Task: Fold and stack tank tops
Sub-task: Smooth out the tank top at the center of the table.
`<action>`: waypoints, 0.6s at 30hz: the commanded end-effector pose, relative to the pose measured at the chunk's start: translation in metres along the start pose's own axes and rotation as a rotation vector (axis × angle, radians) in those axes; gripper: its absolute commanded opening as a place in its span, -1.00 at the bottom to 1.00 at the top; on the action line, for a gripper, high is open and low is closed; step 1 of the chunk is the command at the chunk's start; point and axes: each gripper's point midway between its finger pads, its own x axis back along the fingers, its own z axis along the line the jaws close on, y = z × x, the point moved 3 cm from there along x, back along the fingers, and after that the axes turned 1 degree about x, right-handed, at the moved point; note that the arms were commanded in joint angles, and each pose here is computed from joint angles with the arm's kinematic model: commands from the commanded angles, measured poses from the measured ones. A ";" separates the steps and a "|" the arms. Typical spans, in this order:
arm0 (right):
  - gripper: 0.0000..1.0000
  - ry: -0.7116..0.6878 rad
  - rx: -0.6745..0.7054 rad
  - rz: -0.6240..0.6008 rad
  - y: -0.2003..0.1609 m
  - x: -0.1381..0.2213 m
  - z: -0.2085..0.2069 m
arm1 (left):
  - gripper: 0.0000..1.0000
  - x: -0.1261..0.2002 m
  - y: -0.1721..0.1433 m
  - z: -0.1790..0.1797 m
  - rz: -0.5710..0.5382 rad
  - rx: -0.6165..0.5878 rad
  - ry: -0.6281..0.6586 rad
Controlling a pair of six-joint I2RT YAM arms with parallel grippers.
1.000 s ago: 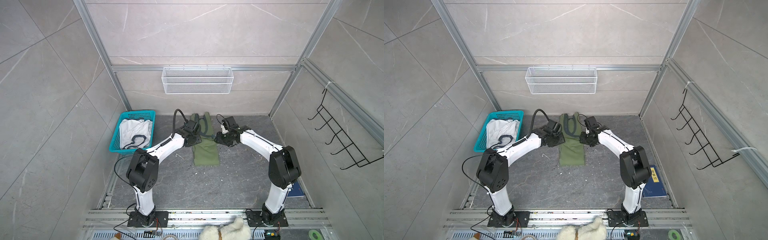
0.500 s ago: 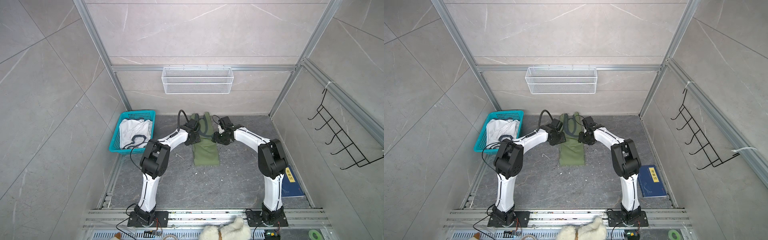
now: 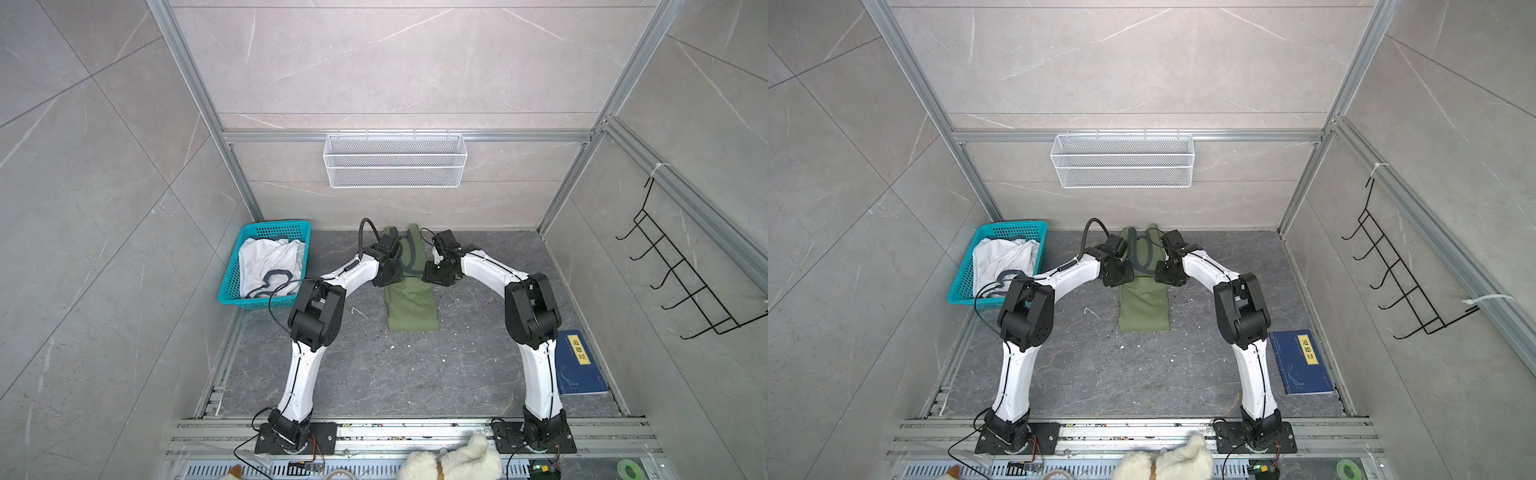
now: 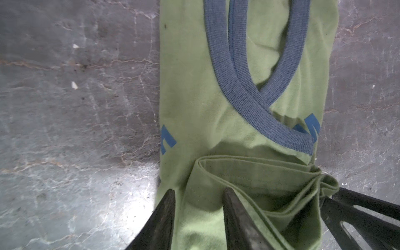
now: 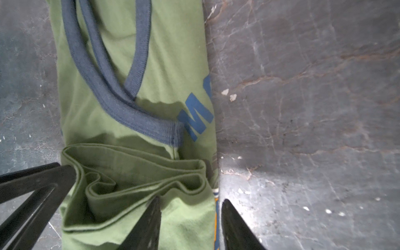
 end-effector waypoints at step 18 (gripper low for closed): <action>-0.75 0.009 0.015 0.021 0.004 -0.001 0.001 | -1.00 0.007 0.005 0.000 -0.018 0.020 0.001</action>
